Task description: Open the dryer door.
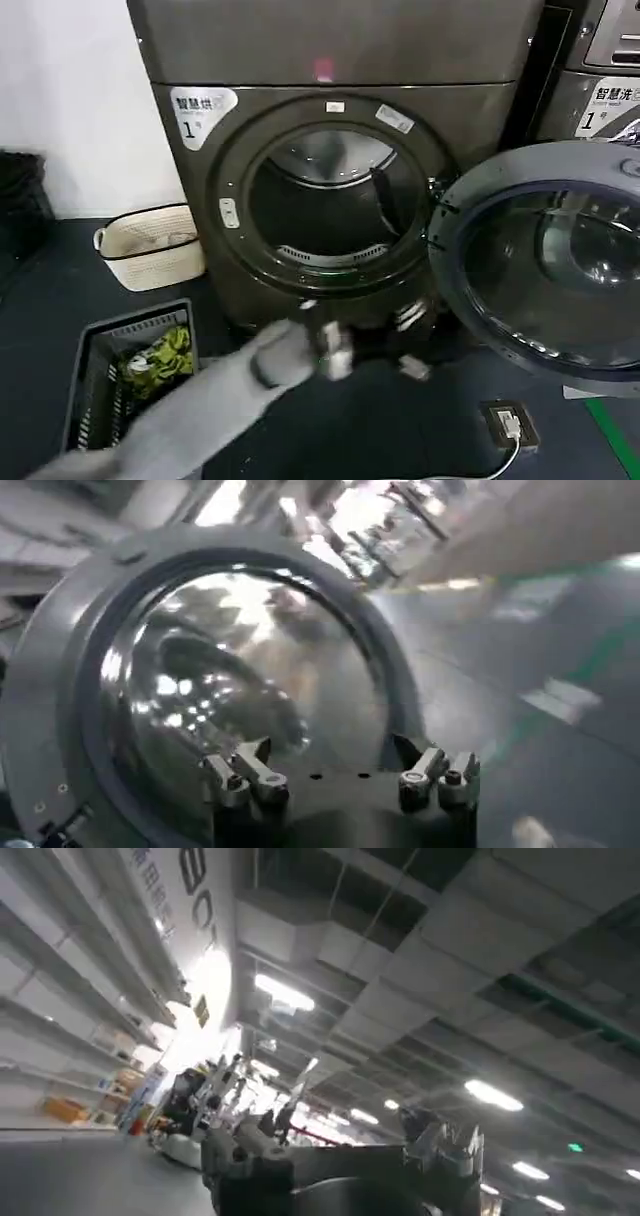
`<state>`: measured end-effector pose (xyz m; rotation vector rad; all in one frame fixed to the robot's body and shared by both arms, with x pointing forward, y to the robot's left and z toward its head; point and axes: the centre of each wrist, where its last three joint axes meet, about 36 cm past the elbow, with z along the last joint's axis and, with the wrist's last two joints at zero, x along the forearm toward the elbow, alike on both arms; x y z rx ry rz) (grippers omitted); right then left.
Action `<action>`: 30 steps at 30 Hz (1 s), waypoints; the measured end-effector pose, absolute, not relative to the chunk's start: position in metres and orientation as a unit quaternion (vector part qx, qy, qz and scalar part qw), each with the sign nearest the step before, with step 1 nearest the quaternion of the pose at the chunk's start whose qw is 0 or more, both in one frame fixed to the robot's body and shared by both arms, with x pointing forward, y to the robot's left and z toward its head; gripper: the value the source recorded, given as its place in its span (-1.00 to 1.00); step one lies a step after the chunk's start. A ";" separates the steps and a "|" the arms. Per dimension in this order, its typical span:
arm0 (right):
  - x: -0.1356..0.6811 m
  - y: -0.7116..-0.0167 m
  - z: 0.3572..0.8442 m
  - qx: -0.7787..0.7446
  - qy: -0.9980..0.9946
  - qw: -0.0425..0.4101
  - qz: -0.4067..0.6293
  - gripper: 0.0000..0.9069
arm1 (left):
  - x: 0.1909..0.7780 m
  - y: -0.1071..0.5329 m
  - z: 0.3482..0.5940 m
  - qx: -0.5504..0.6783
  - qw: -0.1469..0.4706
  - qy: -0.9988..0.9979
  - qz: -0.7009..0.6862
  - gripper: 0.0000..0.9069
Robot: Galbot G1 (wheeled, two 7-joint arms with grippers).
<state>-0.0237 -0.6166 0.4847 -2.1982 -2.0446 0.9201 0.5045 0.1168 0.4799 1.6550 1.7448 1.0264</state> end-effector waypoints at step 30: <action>0.026 -0.617 0.452 -0.661 -0.729 -0.034 0.176 1.00 | 0.457 0.441 0.648 0.612 -0.073 0.180 0.767 1.00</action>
